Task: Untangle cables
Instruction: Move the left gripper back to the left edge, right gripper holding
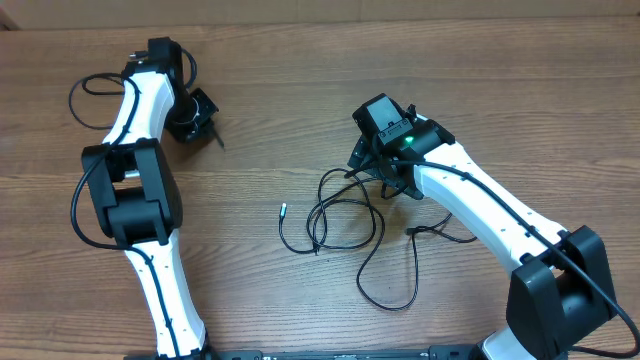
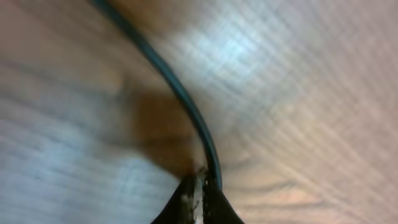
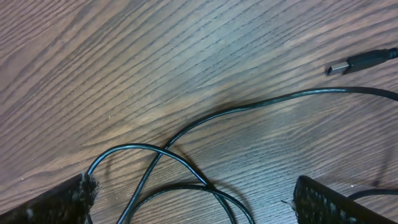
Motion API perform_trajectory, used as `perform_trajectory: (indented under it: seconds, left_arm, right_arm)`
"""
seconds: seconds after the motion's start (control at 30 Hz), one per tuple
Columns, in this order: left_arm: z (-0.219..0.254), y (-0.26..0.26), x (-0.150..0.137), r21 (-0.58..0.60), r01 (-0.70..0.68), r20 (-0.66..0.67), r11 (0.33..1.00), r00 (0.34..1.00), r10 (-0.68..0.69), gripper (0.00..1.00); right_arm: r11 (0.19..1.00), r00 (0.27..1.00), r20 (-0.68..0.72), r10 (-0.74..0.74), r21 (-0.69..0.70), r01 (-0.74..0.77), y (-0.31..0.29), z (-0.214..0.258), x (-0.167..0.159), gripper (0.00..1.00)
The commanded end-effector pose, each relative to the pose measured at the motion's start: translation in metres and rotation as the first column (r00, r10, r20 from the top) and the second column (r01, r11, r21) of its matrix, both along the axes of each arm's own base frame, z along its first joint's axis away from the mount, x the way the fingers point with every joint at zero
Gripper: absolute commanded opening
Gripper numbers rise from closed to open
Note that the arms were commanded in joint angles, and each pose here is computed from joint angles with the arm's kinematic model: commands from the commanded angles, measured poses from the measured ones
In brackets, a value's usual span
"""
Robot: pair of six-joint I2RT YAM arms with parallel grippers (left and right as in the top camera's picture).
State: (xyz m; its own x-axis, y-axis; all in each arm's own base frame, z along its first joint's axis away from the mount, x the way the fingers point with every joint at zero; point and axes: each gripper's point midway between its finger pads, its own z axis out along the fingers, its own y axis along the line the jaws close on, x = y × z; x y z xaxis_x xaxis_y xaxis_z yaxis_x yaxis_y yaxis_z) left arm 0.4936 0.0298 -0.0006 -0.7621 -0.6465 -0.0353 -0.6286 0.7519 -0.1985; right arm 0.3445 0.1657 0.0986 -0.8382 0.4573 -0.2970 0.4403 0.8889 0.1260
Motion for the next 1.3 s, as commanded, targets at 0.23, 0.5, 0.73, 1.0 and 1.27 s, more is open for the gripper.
perform_trajectory:
  seconds: [0.23,0.5,0.73,1.0,1.27]
  left_arm:
    - [-0.086,0.029,-0.006,0.053,-0.021,0.022,0.998,1.0,0.02,0.09]
    - [-0.112,0.062,-0.027,0.136,-0.054,0.016,0.989,0.999,0.052,0.14]
    - [-0.117,0.116,-0.052,0.184,-0.04,-0.032,0.982,0.998,0.046,0.21]
    - [-0.117,0.19,-0.088,0.187,-0.131,-0.05,0.974,0.989,0.142,0.37]
    - [-0.117,0.211,-0.096,0.176,-0.185,-0.03,0.967,0.981,0.193,0.08]
  right_arm:
    - [1.0,1.0,0.022,0.001,0.011,-0.001,0.001,0.008,0.001,1.0]
    - [1.0,1.0,0.022,0.001,0.011,-0.001,0.001,0.008,0.001,1.0]
    - [1.0,1.0,0.022,0.001,0.011,-0.001,0.001,0.008,0.001,1.0]
    - [1.0,1.0,0.022,0.001,0.011,-0.001,0.001,0.008,0.001,1.0]
    - [1.0,1.0,0.022,0.001,0.011,-0.001,0.001,0.008,0.001,1.0]
